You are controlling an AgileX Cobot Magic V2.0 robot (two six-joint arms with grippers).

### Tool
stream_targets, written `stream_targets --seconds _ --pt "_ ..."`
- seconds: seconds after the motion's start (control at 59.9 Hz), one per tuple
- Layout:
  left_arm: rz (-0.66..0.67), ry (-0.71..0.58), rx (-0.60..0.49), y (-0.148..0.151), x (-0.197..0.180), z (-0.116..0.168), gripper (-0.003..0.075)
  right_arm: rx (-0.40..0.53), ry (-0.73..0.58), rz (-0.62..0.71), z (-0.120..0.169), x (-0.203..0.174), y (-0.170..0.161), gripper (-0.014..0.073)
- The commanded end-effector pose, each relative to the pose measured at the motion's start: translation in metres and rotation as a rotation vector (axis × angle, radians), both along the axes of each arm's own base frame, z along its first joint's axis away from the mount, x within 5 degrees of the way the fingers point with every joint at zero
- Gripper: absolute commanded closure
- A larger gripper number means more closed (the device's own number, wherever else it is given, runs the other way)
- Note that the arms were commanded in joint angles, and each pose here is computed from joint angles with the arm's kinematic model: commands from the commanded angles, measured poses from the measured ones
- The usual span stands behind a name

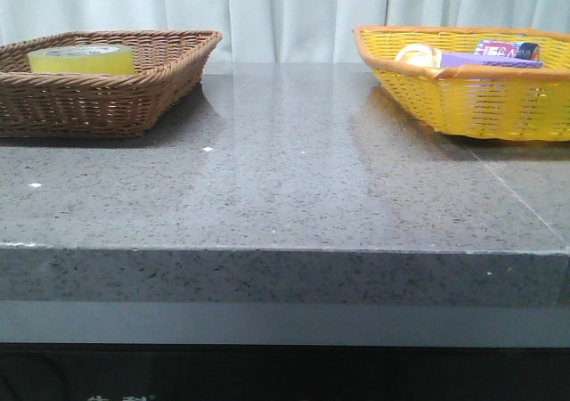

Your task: Transfer tape with both arms

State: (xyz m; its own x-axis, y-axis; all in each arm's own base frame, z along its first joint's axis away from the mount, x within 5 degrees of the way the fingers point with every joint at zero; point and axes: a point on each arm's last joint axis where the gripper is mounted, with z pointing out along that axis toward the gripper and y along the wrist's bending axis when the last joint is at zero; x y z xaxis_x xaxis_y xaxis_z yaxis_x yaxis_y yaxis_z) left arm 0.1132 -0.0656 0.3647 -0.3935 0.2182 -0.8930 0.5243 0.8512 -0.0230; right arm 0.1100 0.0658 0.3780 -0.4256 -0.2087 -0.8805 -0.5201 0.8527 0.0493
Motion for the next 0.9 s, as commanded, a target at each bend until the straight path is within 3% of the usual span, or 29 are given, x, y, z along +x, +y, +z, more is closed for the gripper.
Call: stream_targets --seconds 0.0,0.251,0.384,0.885 --pt "0.005 -0.083 -0.064 -0.0014 0.0013 0.0149 0.0323 0.038 -0.084 -0.014 0.0135 0.0013 -0.0011 0.0270" --pt "0.005 -0.083 -0.064 -0.0014 0.0013 0.0149 0.0629 0.037 -0.082 -0.014 0.0133 0.0013 -0.0011 0.0570" --pt "0.005 -0.083 -0.064 -0.0014 0.0013 0.0149 0.0741 0.037 -0.082 -0.014 0.0133 0.0013 -0.0011 0.0663" --pt "0.004 -0.075 -0.061 -0.0015 0.0009 0.0143 0.0740 0.036 -0.078 -0.014 0.0123 0.0013 -0.0010 0.0663"
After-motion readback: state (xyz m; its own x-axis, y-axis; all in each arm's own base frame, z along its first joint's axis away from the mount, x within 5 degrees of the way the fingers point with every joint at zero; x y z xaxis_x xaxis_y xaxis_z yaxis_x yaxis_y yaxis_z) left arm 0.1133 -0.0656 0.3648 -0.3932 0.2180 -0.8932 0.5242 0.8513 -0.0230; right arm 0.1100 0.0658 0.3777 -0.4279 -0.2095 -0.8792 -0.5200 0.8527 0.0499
